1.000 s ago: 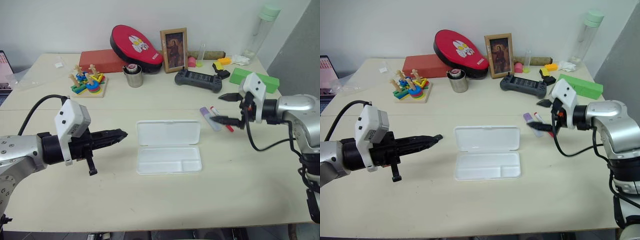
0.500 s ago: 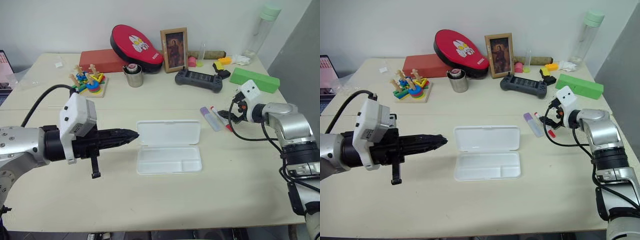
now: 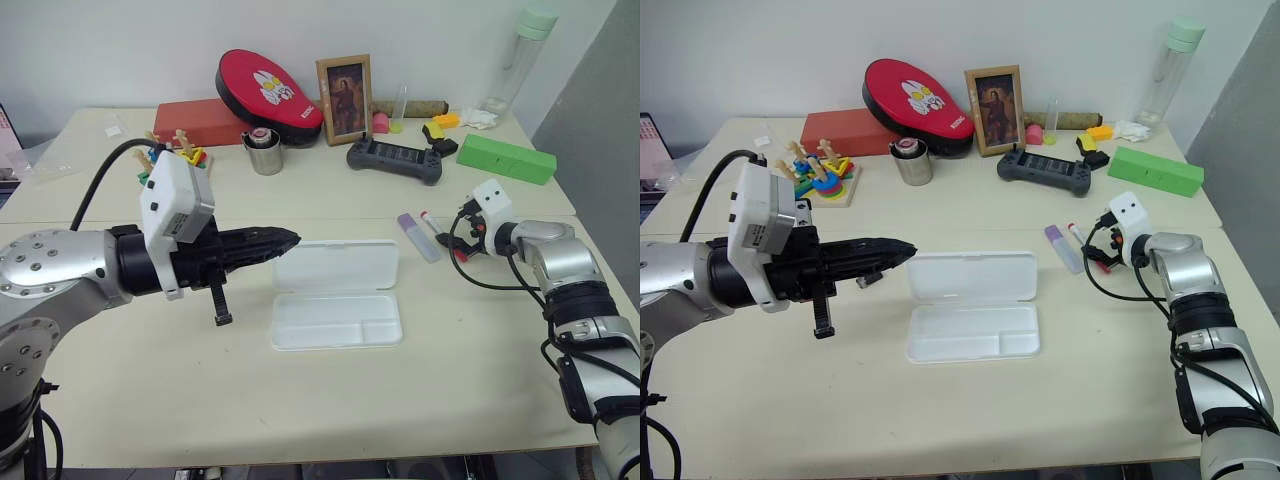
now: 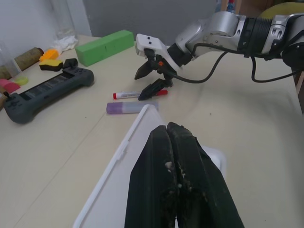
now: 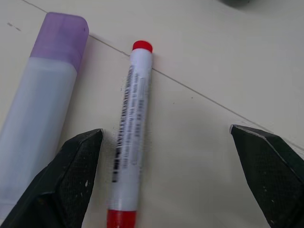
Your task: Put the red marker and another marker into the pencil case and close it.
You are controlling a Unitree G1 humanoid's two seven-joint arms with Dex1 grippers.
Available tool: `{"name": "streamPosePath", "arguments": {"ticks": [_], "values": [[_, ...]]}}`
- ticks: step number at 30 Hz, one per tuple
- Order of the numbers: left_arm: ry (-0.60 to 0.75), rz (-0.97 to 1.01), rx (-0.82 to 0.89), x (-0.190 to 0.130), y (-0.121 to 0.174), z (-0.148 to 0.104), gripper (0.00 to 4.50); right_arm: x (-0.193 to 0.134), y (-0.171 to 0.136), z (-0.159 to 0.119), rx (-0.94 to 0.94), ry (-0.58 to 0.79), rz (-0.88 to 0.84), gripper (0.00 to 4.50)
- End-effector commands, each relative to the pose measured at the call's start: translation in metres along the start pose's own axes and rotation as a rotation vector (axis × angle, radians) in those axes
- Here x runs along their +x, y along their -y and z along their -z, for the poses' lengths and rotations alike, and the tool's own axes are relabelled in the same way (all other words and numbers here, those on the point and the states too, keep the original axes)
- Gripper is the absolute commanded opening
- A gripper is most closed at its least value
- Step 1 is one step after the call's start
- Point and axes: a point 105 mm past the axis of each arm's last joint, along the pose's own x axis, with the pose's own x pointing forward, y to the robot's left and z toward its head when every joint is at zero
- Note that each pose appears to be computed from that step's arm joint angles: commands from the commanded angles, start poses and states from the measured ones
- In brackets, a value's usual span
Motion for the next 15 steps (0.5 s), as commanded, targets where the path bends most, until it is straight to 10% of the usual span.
{"name": "streamPosePath", "arguments": {"ticks": [1,15], "values": [[0.026,-0.028,0.043,-0.0016,-0.0043,-0.008,0.0,-0.0007,0.0053,-0.0091,-0.032,0.022,0.011,3.73],[0.025,-0.037,0.041,-0.003,-0.0062,-0.0046,0.0,0.0011,0.0008,-0.0057,-0.052,0.014,-0.02,0.65]]}}
